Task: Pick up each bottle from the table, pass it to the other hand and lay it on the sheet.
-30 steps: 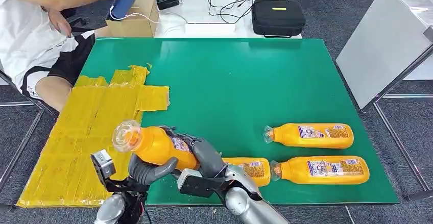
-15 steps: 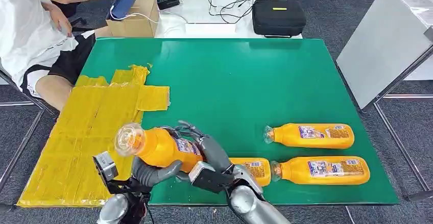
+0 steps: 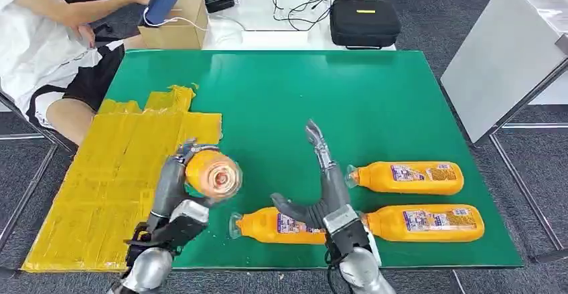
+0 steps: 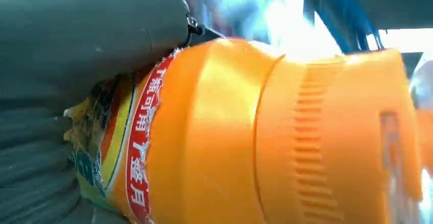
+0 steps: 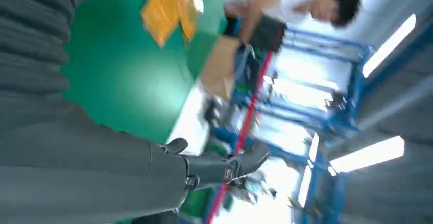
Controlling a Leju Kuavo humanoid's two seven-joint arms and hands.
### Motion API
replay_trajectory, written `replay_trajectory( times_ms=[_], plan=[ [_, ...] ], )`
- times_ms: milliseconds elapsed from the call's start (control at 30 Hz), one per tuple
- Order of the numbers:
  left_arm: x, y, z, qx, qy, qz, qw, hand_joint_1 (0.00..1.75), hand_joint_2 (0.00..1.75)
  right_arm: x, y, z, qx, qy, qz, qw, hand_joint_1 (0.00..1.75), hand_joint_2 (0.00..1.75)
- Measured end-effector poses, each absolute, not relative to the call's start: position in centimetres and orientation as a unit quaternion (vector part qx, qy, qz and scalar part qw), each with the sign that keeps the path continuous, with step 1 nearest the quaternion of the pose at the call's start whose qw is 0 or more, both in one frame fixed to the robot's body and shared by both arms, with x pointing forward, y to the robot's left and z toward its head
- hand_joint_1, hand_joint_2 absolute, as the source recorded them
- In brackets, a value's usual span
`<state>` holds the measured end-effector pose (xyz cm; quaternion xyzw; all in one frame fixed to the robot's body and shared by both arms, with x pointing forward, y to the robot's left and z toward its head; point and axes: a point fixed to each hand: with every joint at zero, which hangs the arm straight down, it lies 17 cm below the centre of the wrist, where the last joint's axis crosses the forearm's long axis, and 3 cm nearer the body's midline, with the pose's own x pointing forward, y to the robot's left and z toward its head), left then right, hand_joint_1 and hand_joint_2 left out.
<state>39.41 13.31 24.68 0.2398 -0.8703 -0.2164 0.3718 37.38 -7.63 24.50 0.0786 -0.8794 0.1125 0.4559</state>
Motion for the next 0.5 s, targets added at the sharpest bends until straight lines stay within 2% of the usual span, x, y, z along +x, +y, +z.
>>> replay_trajectory(
  times_ms=[67,500],
  plan=[
    [39.8,13.9,25.6,0.268,-0.869,-0.218,0.355,1.75,1.75,37.2,-8.7,25.3,0.068,-0.885,0.105,0.448,0.0,1.75],
    [40.3,14.3,26.1,0.275,-0.868,-0.214,0.353,1.75,1.75,36.6,-10.1,26.5,0.056,-0.894,0.098,0.433,0.0,1.75]
  ],
)
